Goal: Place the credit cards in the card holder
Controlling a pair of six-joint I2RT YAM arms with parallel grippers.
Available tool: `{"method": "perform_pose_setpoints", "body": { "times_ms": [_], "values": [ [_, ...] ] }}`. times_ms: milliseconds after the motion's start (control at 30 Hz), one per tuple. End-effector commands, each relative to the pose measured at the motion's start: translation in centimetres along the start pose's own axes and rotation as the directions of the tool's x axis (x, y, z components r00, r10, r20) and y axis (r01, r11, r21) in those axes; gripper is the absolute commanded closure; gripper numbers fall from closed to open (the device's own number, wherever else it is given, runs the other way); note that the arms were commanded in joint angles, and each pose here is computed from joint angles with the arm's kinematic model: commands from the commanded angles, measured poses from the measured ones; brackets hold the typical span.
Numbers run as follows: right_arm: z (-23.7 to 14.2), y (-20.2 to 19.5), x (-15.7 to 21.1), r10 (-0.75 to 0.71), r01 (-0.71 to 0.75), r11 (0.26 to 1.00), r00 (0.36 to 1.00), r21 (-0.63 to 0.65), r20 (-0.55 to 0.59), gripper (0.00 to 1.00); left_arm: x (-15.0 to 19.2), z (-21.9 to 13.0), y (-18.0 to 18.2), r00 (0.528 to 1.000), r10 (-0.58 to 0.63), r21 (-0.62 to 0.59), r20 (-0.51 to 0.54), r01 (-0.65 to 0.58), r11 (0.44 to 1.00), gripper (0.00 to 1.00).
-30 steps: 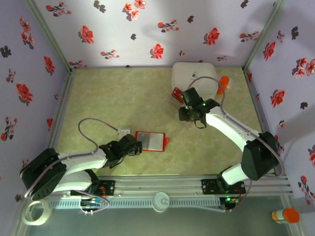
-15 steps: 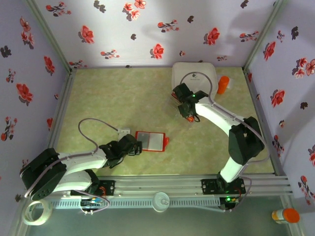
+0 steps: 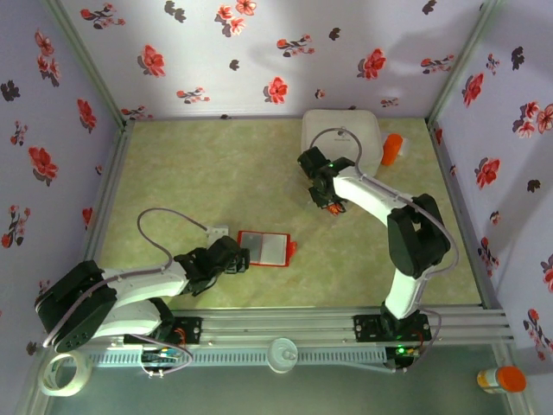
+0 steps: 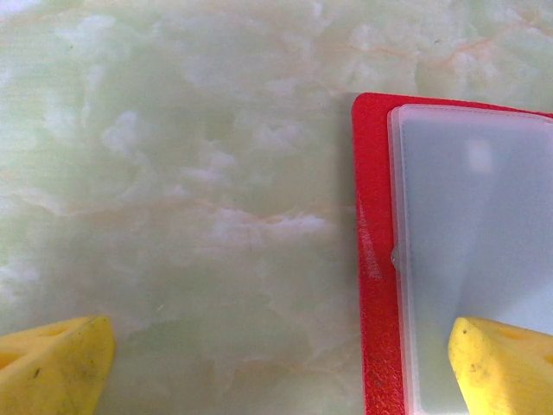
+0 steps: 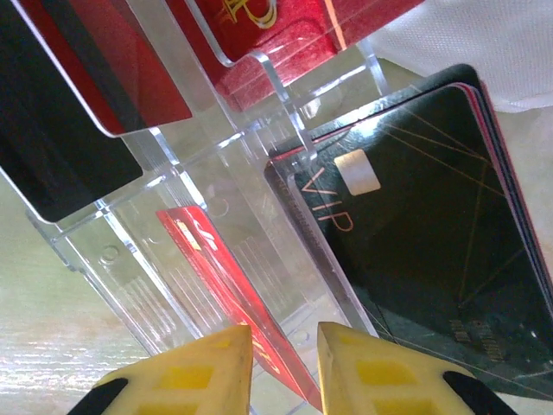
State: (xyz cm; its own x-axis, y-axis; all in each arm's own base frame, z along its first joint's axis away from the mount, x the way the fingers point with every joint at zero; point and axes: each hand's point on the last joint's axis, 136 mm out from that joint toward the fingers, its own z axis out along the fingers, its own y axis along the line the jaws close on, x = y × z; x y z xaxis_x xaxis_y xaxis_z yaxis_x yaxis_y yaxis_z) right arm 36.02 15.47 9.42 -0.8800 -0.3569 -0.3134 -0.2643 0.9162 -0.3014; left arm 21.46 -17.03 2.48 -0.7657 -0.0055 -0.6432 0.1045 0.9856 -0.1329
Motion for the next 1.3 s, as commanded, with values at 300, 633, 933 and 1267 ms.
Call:
{"method": "perform_pose_setpoints", "body": {
  "times_ms": [300, 633, 933, 1267],
  "values": [
    [0.5, 0.4, 0.3, -0.057, 0.056, 0.998, 0.998, -0.028, -0.03, 0.88, 0.2, 0.1, 1.2, 1.0, -0.016, -0.044, 0.005, 0.016, 0.999, 0.0],
    [-1.5, 1.7, -0.4, -0.147, 0.15, 0.978, 0.989, -0.144, 0.032, 0.99, 0.1, 0.0, 1.1, 1.0, -0.017, -0.041, 0.006, 0.018, 0.999, 0.0],
    [-3.9, 2.4, -0.5, -0.196, 0.207, 0.952, 0.978, -0.226, 0.073, 1.0, 0.2, -0.1, 1.3, 1.0, -0.017, -0.042, 0.006, 0.018, 0.999, 0.0],
    [-10.0, 3.4, -1.0, -0.078, 0.145, 0.916, 0.979, -0.373, 0.19, 1.0, 0.2, -0.2, 1.5, 1.0, -0.017, -0.046, 0.005, 0.017, 0.999, 0.0]
  ]
}}
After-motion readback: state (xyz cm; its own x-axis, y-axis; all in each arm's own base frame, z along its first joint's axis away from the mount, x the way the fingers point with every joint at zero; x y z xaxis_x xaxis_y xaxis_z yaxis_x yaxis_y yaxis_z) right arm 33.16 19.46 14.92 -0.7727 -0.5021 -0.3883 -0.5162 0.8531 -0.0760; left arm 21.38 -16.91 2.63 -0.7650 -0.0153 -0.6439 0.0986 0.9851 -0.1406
